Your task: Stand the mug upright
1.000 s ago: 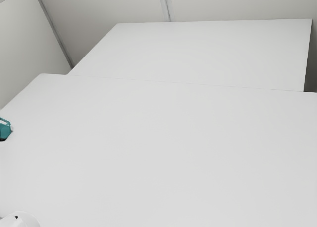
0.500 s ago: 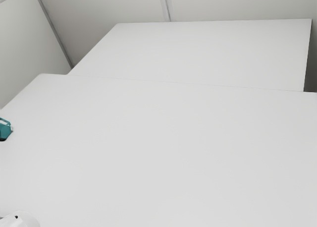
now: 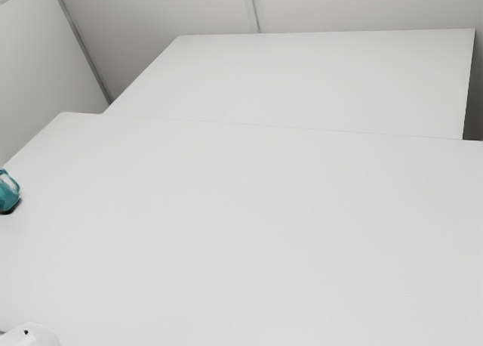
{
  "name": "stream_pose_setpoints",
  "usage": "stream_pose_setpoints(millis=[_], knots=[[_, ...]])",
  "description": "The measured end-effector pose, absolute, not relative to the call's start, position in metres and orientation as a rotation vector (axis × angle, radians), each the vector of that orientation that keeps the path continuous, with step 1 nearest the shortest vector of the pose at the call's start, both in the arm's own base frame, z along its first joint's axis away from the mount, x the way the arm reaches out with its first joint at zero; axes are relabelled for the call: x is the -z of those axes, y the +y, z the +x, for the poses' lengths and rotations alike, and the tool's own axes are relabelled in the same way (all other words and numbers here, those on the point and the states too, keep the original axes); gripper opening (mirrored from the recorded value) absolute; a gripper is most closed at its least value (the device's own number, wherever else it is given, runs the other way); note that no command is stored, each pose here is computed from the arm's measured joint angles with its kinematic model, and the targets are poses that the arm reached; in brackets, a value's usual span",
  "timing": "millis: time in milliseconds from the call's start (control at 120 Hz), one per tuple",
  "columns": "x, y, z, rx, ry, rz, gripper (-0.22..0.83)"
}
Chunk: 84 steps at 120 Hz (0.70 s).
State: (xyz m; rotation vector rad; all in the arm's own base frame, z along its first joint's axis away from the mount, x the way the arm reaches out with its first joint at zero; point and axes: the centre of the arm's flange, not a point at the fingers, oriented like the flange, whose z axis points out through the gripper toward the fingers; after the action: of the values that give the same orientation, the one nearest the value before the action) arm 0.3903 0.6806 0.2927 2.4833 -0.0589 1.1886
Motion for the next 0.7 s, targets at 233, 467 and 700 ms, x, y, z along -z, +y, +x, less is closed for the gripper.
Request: stream_pose_setpoints(millis=[233, 467, 700], knots=[[-0.293, 0.66, 0.418, -1.158, -0.095, 2.473, -0.1], [-0.322, 0.624, 0.439, -1.065, -0.138, 2.497, -0.17], [-0.374, 0.56, 0.467, -0.832, -0.23, 2.61, -0.17]])
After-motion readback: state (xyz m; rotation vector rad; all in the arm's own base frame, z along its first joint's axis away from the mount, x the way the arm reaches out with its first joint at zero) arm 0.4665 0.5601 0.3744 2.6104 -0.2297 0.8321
